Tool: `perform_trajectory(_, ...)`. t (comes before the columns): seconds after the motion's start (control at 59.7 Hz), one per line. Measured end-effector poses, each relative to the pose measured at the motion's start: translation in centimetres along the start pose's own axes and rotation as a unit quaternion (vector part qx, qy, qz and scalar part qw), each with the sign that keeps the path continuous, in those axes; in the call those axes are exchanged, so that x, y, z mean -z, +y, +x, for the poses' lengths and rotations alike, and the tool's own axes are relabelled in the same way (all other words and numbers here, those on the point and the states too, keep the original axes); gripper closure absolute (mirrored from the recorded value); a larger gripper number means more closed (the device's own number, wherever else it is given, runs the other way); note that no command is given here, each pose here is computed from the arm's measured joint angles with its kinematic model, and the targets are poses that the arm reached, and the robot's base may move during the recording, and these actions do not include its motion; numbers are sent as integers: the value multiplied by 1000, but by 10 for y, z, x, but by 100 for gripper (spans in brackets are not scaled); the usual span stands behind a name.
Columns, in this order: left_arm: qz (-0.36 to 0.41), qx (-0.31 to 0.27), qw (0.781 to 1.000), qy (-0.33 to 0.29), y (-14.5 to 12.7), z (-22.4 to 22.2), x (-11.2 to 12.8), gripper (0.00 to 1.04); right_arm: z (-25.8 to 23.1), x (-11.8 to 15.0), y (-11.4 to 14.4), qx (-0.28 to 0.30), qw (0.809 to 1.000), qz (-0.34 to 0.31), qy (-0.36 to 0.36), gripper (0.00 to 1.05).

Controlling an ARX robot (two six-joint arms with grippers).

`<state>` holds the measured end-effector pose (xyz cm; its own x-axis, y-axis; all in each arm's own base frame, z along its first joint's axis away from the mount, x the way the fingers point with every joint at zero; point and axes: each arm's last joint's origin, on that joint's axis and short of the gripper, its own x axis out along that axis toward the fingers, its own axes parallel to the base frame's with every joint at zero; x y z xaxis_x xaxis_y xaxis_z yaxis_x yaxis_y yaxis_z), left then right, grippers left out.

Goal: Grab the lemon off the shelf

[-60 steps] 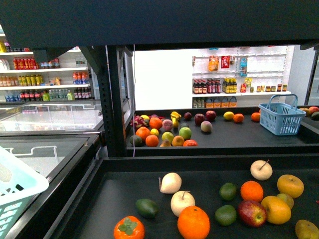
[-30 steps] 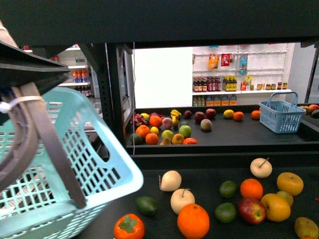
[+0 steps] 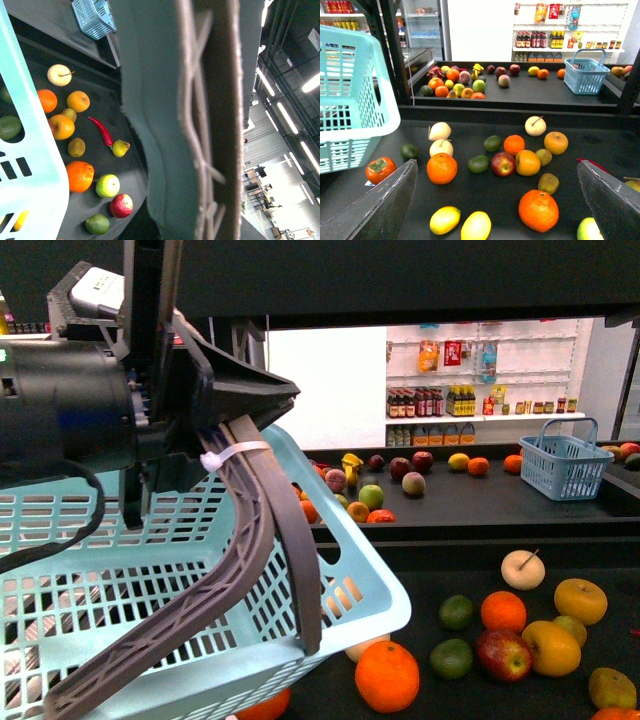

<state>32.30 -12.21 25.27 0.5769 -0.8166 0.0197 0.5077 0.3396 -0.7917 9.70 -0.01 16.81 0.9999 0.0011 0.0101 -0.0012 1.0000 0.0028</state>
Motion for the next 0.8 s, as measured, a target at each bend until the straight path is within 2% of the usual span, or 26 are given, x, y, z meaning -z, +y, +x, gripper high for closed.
perform_trajectory(0.369, -2, -10, 1000, 10, 16, 38, -2, 98, 0, 0, 0, 5, 1000, -1, 3, 7)
perform_trajectory(0.452, 0, -14, 1000, 13, 21, 42, -2, 98, 6, 6, -2, 71, 993, -12, 98, 7)
perform_trajectory(0.503, -1, -16, 1000, 14, 22, 43, -1, 98, 14, 12, -4, 79, 987, -11, 141, 7)
perform_trajectory(0.637, 0, -15, 1000, 15, 21, 43, 0, 98, 49, 19, -12, 75, 973, 36, 215, 7)
perform_trajectory(0.72, 0, -15, 1000, 15, 21, 43, 0, 98, 93, 28, -15, 57, 959, 81, 264, 7)
perform_trajectory(0.804, 1, -15, 1000, 15, 21, 43, 0, 98, 130, 47, -12, 58, 950, 77, 298, 7)
